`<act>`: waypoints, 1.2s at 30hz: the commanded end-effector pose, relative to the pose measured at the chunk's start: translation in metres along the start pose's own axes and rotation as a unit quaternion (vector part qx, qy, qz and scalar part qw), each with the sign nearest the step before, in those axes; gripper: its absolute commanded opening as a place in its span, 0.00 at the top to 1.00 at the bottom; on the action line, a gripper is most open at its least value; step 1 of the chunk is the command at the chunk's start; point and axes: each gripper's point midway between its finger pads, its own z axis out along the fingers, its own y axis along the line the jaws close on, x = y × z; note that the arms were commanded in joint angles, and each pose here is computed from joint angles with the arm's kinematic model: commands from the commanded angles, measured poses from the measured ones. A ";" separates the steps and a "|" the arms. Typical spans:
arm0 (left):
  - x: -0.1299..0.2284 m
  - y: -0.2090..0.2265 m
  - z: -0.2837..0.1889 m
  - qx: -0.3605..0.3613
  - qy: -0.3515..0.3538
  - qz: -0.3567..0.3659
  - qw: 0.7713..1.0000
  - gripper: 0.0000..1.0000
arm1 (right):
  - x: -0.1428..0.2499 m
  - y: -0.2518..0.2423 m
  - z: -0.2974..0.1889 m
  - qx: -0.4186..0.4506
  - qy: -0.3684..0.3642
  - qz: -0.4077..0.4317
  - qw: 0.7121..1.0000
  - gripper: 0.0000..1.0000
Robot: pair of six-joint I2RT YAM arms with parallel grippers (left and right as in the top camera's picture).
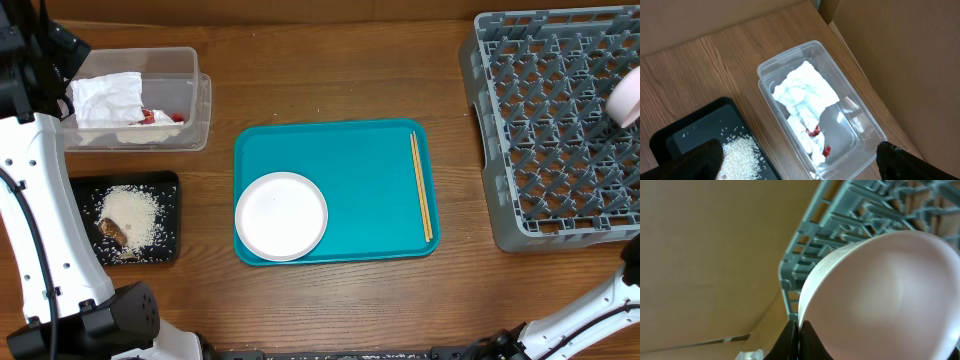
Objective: Sort waste into correct bins and load items into the dishwasher
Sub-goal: 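Carry the pink bowl to the rack's upper right and lower it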
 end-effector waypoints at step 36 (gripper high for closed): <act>-0.001 0.001 0.001 -0.007 -0.005 -0.002 1.000 0.00 | 0.007 0.005 0.024 -0.011 0.007 -0.013 1.000 0.96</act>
